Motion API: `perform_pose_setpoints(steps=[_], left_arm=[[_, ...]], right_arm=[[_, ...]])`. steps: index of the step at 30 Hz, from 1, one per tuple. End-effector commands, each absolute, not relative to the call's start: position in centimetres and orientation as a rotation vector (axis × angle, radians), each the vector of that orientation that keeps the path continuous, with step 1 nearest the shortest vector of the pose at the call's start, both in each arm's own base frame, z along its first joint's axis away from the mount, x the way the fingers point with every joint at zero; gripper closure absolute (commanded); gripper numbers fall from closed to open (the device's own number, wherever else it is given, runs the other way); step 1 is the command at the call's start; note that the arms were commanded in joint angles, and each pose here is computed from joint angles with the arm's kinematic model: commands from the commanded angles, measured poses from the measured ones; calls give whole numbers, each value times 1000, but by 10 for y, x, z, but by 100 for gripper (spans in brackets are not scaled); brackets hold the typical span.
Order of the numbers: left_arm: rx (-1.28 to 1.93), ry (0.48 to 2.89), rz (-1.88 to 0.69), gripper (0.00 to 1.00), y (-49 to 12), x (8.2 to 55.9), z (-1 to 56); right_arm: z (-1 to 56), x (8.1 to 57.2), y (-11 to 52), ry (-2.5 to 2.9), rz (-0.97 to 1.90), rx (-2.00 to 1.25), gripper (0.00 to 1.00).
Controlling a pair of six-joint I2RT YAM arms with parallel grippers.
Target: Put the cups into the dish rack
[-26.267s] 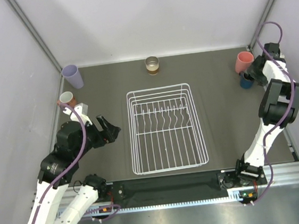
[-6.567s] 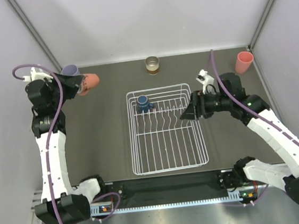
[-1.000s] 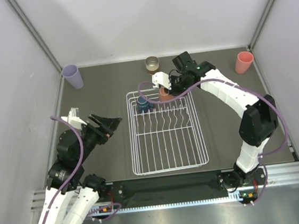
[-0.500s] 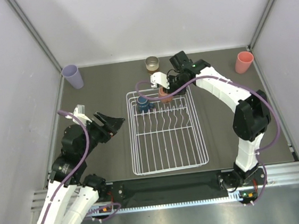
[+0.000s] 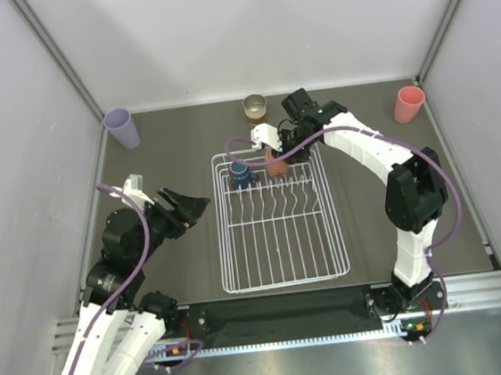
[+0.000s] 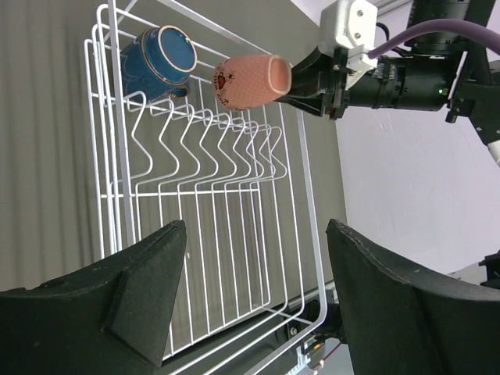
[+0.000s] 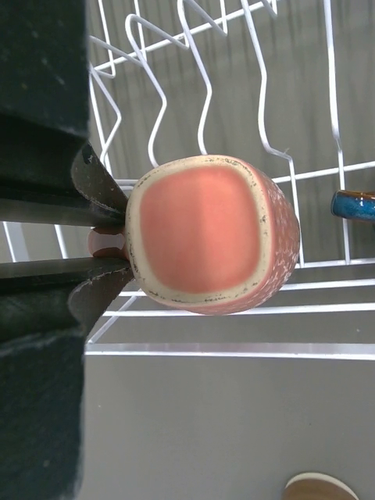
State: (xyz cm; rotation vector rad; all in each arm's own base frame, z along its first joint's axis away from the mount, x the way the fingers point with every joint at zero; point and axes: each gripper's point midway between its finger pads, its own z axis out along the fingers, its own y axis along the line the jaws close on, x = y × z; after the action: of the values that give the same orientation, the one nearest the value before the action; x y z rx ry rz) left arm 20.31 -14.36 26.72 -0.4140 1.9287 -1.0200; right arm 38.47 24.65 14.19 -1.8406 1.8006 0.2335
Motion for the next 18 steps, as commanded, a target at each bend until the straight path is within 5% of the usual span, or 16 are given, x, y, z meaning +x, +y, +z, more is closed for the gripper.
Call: perform_pose_setpoints(steps=[1,18], left_arm=[[-362,1858,-1039,22,-145,205,292],[-341,1864,-1042,22,-148,207,294]], right_arm=[[167,399,257,1714,238,-1801,100],[143,403,261,1751,289,-1814,100]])
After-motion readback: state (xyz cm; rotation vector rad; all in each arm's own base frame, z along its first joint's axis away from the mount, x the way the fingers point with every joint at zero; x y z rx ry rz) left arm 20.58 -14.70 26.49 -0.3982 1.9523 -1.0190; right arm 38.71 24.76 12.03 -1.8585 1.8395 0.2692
